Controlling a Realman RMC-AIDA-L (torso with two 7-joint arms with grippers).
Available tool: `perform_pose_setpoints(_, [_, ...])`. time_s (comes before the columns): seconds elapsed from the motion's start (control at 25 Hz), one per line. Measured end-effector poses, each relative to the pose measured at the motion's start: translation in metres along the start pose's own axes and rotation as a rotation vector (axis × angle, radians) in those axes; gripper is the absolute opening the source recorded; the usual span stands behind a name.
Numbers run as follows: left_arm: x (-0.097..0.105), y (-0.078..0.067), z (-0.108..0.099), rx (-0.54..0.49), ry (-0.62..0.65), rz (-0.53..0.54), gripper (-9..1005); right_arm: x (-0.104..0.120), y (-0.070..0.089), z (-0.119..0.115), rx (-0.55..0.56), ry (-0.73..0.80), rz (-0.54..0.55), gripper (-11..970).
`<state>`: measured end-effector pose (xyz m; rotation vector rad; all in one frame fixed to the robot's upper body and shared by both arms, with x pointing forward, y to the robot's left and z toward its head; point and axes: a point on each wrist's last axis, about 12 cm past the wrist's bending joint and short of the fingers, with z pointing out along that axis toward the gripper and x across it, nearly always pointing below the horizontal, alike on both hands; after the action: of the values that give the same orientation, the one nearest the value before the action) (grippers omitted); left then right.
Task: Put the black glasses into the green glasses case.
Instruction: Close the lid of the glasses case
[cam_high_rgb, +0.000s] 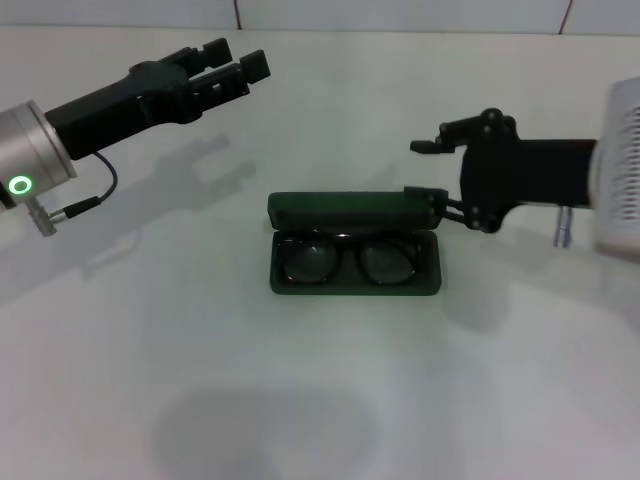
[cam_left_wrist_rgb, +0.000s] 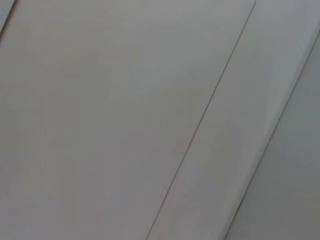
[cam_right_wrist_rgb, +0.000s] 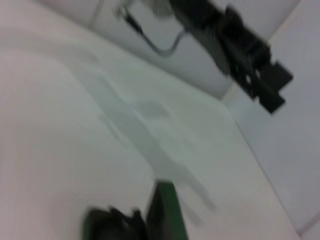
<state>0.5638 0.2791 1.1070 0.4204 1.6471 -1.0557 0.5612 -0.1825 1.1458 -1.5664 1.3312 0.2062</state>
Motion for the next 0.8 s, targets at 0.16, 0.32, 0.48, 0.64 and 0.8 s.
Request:
perform_pose_setpoints(0.16, [0.000, 0.000, 0.003, 0.006, 0.006, -0.020, 818, 0.011, -0.004, -0.024, -0.015, -0.126, 0.127, 393])
perform_pose_setpoints(0.32, [0.003, 0.004, 0.008, -0.029, 0.053, -0.079, 818, 0.028, -0.005, -0.049, 0.056, -0.215, 0.269, 393])
perform_pose_setpoints(0.48, [0.000, 0.005, 0.038, -0.039, 0.197, -0.095, 818, 0.054, -0.006, -0.079, 0.169, -0.312, 0.433, 393])
perform_pose_setpoints(0.64, [0.000, -0.003, 0.076, -0.019, 0.410, -0.068, 818, 0.087, 0.000, -0.099, 0.362, -0.409, 0.636, 393])
perform_pose_setpoints(0.8, [0.004, -0.012, 0.097, -0.001, 0.523, -0.032, 817, 0.096, 0.008, -0.096, 0.383, -0.396, 0.651, 393])
